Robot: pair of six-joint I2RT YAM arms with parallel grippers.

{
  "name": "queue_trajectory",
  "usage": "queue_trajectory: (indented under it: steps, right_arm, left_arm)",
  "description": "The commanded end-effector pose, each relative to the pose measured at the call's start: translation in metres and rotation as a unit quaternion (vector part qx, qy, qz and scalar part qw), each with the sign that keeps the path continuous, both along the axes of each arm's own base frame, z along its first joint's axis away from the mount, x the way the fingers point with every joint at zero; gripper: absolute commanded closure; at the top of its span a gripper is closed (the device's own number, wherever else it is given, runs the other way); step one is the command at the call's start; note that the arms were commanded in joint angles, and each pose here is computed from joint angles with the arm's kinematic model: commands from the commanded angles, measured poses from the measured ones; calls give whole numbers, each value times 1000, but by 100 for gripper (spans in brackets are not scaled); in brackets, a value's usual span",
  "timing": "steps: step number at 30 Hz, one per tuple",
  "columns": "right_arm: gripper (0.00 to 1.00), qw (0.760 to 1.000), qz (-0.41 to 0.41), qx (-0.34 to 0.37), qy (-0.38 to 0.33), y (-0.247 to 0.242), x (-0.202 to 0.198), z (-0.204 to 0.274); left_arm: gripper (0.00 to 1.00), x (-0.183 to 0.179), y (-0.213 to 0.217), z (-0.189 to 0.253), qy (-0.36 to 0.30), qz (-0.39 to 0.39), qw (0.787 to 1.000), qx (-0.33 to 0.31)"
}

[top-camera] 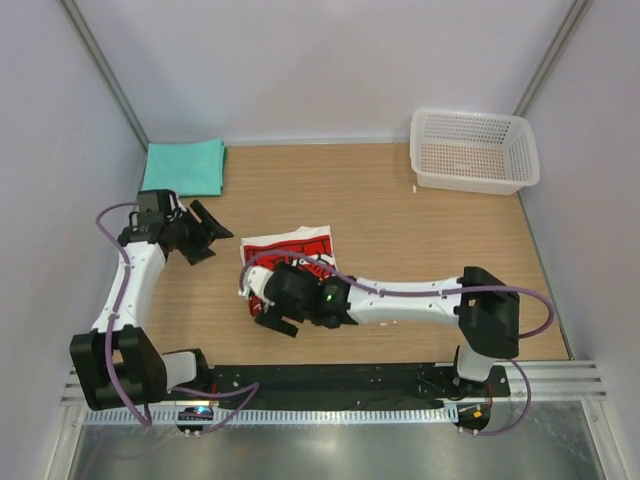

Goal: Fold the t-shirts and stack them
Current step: Neatly place the folded tshirt to the corner

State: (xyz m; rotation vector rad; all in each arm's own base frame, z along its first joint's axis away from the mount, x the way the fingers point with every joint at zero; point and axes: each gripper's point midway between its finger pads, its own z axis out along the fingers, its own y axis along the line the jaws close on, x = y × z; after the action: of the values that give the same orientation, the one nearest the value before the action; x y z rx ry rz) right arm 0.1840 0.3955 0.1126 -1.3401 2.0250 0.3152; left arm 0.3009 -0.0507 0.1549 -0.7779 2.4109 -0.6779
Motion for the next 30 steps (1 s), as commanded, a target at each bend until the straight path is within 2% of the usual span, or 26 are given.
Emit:
queue_trajectory:
  steps: [1,2,6,13,18,21,22,24,25,26,30]
  right_arm:
    - [0,977,24,-38,-208,8,16,26]
    - [0,968,63,-52,-237,17,1,20]
    - [0,954,82,-82,-275,31,-10,-6]
    - [16,936,93,-104,-322,55,-8,-33]
    - [22,926,118,-114,-341,62,-6,-52]
    - [32,924,129,-120,-338,64,-1,-60]
    - [38,925,134,-119,-335,65,0,-61]
    - [41,926,148,-113,-329,70,1,-62]
    - [50,927,149,-112,-327,70,2,-63]
    - [55,927,148,-110,-326,71,5,-62]
    - [66,933,156,-105,-307,72,13,-62]
  left_arm:
    - [31,10,11,-4,10,40,999,-3]
    - [29,12,13,-7,14,43,999,-1]
    - [25,12,21,-19,34,57,998,-8]
    - [25,-1,19,-26,48,68,996,-21]
    - [25,-9,22,-35,64,85,994,-28]
    - [23,-12,27,-36,71,96,993,-26]
    - [23,-13,29,-37,73,98,992,-24]
    - [21,-16,34,-40,80,109,991,-23]
    - [21,-18,36,-43,84,115,990,-25]
    - [20,-19,37,-44,85,120,989,-26]
    - [12,-23,42,-52,93,130,987,-31]
